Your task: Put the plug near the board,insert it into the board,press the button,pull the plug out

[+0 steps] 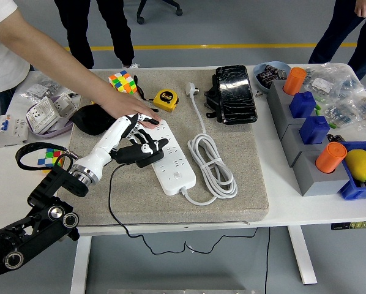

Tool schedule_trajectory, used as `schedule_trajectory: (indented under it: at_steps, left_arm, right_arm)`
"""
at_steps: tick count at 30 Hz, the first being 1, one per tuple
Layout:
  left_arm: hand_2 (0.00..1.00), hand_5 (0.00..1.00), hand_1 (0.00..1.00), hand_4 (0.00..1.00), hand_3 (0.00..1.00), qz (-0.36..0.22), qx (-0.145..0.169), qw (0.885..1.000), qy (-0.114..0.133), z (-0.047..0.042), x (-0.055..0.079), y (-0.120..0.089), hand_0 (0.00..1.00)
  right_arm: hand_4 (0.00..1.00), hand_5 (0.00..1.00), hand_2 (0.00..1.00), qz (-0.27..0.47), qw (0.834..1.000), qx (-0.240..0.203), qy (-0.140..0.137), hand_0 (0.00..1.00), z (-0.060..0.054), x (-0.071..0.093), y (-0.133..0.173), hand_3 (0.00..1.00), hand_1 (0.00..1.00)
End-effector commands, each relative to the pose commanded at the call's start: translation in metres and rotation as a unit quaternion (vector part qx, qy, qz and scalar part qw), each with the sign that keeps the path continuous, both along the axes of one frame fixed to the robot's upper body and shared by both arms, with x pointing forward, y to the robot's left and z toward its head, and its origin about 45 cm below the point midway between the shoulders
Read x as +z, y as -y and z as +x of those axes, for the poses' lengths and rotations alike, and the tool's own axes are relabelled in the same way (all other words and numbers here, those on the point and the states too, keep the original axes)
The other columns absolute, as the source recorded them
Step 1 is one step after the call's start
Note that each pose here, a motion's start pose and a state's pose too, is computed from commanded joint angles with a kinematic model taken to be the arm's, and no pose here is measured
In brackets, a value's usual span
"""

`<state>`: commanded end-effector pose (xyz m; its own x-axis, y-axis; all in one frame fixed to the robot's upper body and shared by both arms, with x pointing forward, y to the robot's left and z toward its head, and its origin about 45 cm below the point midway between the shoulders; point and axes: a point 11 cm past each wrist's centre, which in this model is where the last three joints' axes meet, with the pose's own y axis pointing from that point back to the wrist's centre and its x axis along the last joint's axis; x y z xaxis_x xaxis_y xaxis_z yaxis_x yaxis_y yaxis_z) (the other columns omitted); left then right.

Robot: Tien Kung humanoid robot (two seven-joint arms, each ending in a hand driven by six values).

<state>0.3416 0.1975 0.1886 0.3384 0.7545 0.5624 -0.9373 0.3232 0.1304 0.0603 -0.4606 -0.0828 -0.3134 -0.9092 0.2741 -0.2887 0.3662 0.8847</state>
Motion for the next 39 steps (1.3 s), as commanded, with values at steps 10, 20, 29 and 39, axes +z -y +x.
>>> schedule_trajectory:
  at_steps: [10, 20, 29, 39]
  left_arm:
    - [0.140, 0.521, 0.070, 0.941, 0.721, 0.020, -0.013, 0.998, -0.052, -0.0046, -0.001, 0.007, 0.056]
    - [0.138, 0.293, 0.070, 0.860, 0.702, 0.066, -0.031, 0.993, -0.094, -0.0087, 0.000, 0.012, 0.051]
    - [0.147, 0.180, 0.069, 0.790, 0.708, 0.105, -0.039, 0.987, -0.114, -0.0118, 0.003, 0.014, 0.050]
    - [0.159, 0.002, 0.081, 0.550, 0.725, 0.138, -0.056, 0.981, -0.122, -0.0137, 0.006, 0.021, 0.051]
  right_arm:
    - [0.916, 0.469, 0.619, 0.000, 1.000, 0.001, -0.001, 0.567, 0.000, 0.000, 0.000, 0.538, 0.644]
    - [0.915, 0.469, 0.618, 0.000, 1.000, 0.001, 0.001, 0.567, 0.001, 0.001, 0.001, 0.538, 0.645]
    - [0.915, 0.469, 0.619, 0.000, 1.000, 0.002, 0.000, 0.567, 0.001, 0.001, 0.001, 0.538, 0.644]
    - [0.915, 0.469, 0.619, -0.003, 1.000, 0.002, 0.001, 0.567, 0.003, 0.002, 0.003, 0.538, 0.644]
